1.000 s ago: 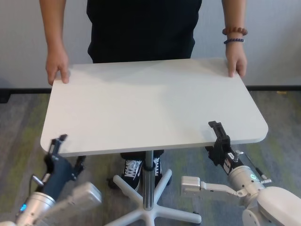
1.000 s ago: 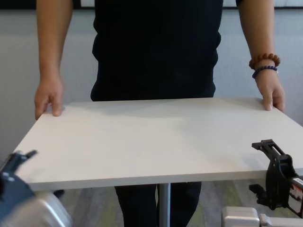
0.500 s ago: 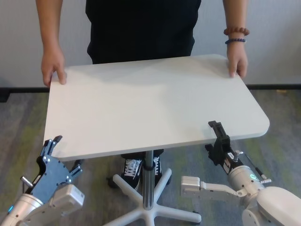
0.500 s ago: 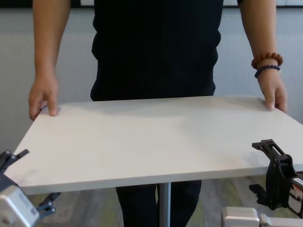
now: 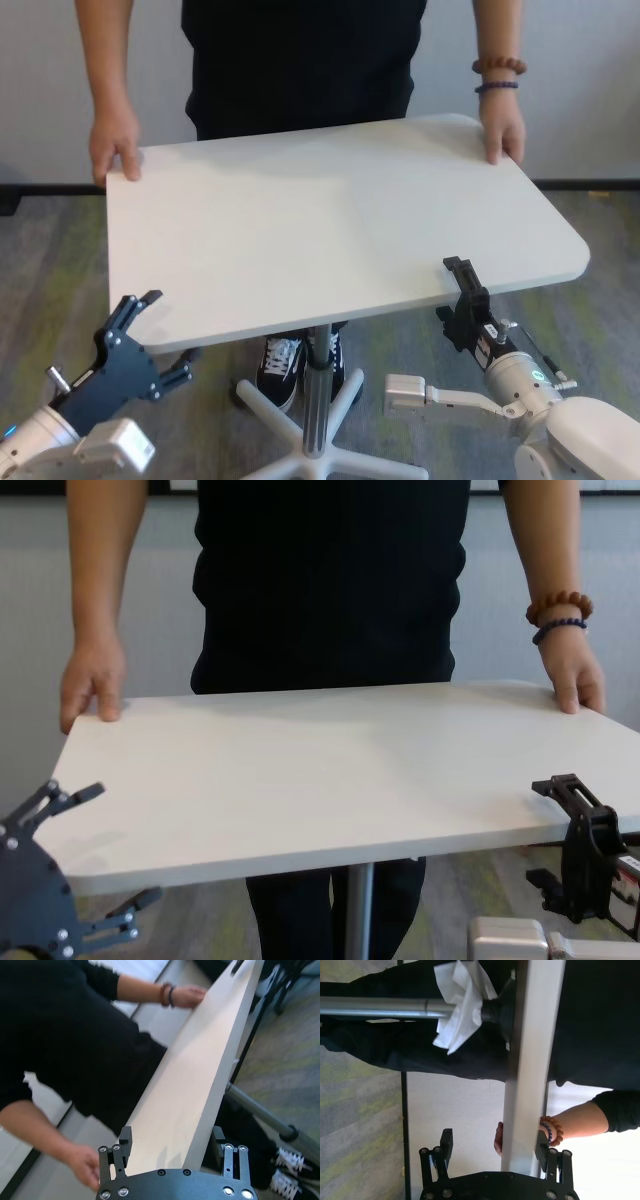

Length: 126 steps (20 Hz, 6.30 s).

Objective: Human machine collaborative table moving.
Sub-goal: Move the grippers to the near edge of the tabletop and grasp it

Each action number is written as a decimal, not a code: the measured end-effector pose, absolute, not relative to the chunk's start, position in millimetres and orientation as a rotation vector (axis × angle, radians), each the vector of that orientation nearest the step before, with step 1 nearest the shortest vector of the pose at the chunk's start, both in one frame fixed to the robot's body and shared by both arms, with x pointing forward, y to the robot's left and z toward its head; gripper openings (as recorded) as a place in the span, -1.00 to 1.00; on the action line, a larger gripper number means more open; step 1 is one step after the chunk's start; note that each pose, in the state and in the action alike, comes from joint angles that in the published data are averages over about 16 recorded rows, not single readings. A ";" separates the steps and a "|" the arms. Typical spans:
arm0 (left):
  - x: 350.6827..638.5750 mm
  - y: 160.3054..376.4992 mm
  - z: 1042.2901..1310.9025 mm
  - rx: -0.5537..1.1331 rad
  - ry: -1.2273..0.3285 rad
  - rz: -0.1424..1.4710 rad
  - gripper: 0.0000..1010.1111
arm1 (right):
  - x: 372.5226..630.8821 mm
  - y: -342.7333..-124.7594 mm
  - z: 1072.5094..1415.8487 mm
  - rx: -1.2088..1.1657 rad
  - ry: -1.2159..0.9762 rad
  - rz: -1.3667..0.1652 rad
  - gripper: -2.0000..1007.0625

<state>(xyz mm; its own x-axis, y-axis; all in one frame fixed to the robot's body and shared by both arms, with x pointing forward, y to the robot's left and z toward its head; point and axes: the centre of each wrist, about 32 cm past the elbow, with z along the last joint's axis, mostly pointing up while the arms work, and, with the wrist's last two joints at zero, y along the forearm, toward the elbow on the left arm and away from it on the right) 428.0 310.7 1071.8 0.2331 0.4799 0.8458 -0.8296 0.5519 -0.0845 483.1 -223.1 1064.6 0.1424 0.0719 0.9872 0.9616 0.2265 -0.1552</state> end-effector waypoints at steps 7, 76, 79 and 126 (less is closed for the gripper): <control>428.9 311.8 1079.2 0.509 -1.077 0.829 0.98 | 483.0 -223.1 1064.7 -1.143 -1.240 -0.902 1.00; 423.6 230.8 1064.0 1.159 -1.468 0.742 0.98 | 483.0 -223.4 1064.6 -1.144 -1.240 -0.902 1.00; 426.1 228.9 1063.7 1.160 -1.468 0.741 0.98 | 483.0 -223.4 1064.6 -1.144 -1.240 -0.902 1.00; 437.3 224.2 1058.1 1.157 -1.452 0.766 0.39 | 483.0 -223.4 1064.6 -1.144 -1.240 -0.902 0.61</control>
